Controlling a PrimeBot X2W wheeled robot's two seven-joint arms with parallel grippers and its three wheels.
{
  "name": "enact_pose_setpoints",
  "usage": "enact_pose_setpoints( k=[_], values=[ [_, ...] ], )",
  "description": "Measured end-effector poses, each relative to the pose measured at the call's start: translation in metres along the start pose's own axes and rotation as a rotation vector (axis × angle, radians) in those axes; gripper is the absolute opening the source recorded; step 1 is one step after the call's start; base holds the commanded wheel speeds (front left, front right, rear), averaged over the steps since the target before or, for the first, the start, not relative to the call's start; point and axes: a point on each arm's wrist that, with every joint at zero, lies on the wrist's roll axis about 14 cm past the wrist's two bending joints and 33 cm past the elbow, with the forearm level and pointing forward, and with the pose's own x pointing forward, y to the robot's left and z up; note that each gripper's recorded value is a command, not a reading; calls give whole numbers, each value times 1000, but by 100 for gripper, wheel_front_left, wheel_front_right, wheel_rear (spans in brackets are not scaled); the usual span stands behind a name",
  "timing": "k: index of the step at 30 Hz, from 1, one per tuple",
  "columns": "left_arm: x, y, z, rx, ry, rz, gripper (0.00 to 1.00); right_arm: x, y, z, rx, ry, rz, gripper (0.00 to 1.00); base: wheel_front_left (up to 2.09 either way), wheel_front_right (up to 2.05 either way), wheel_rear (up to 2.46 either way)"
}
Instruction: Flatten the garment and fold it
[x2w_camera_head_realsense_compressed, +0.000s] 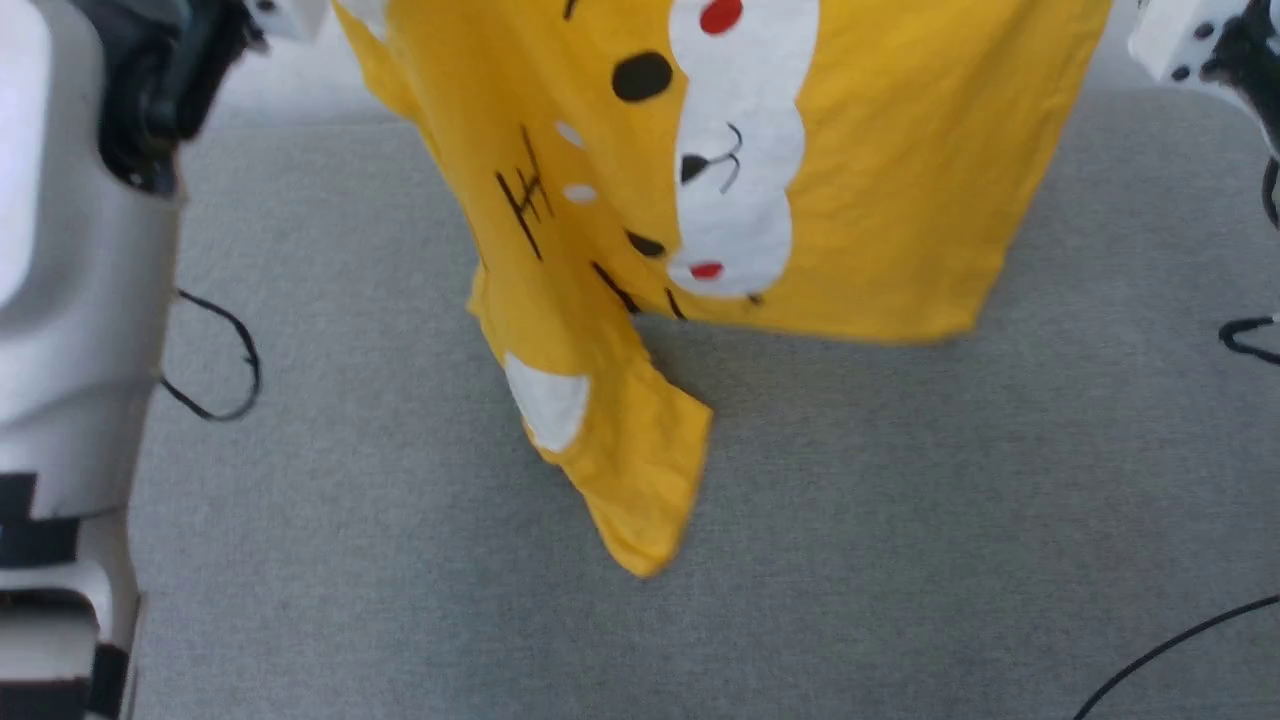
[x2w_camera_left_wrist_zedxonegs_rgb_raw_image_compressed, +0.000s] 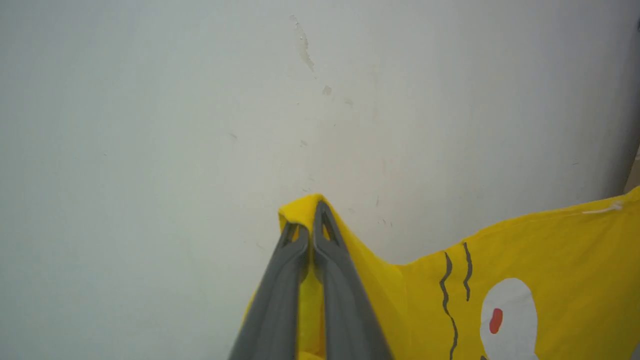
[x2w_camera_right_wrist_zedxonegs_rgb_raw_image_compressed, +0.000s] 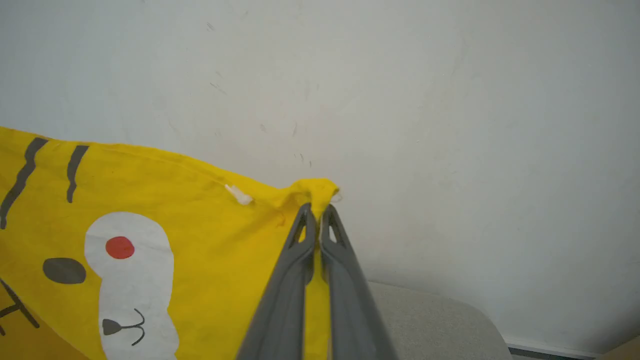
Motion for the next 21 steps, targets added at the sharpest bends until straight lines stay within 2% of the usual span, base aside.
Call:
enact_pose_setpoints(
  k=[4,8,16,21],
  values=[
    [8,4,36,30,-74,26,0,-12,-10,23,-20,-27,-39,0,0,0,0],
    [13,-1,54,-32,-108,36,0,-23,-16,35,-19,-33,-62,0,0,0,0],
    [25,-23,71,-92,-112,5,0,-39,-23,47,-33,-29,-91,0,0,0,0],
    [37,-19,67,-125,-88,15,0,-29,-22,47,-24,-15,-87,0,0,0,0]
  ],
)
